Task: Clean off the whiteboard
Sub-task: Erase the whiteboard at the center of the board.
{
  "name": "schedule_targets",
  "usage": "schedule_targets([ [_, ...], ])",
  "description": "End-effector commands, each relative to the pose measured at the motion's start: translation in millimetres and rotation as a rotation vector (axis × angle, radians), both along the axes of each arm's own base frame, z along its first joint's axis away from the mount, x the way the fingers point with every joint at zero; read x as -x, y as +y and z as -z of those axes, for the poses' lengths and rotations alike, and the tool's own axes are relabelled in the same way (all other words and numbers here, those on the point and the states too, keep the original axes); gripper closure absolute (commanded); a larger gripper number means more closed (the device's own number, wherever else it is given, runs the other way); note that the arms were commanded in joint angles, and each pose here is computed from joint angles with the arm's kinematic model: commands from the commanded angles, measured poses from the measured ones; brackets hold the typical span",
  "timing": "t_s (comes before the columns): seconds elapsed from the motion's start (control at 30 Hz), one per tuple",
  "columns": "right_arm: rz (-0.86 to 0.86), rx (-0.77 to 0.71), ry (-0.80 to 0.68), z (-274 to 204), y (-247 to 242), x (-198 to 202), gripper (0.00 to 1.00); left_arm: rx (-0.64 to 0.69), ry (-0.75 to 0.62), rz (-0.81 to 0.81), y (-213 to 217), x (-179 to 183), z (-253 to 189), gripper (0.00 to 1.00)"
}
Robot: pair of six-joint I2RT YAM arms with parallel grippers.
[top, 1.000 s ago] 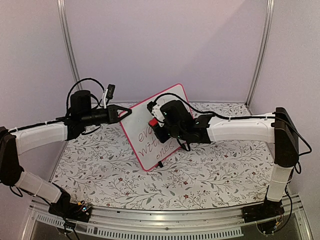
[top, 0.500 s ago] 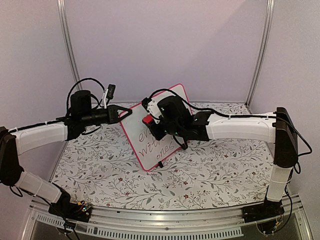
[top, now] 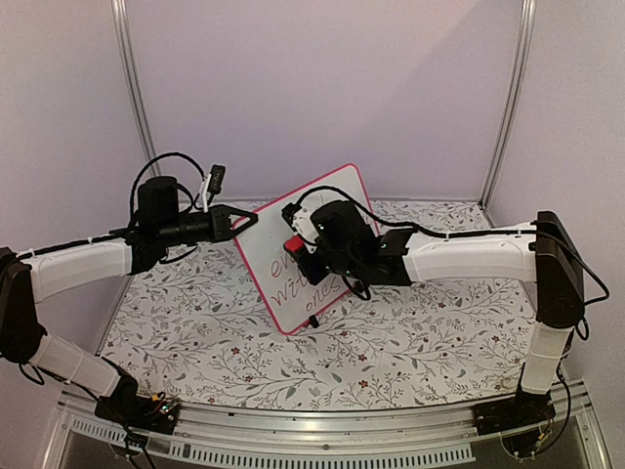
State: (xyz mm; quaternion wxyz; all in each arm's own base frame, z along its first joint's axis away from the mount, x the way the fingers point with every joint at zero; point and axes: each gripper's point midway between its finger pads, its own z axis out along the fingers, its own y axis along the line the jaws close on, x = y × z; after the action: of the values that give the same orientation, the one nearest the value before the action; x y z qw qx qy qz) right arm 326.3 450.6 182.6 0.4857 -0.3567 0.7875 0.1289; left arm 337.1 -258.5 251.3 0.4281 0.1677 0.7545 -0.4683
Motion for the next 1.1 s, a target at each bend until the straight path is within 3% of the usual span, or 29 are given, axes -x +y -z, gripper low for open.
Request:
schedule_targets([
  [0.0,0.029,0.034,0.025,12,-12,-5,0.75,0.042,0.026,0.129,-18,26,-5,1.00],
  [0.6,0.084,-0.040,-0.045,-43,-8,-42,0.75,0.045,0.018,0.128,-18,27,-8,1.00],
  [1.07,0.093,-0.035,-0.071,-56,-18,-43,0.74,0.046,0.016,0.128,-18,27,-9,1.00],
])
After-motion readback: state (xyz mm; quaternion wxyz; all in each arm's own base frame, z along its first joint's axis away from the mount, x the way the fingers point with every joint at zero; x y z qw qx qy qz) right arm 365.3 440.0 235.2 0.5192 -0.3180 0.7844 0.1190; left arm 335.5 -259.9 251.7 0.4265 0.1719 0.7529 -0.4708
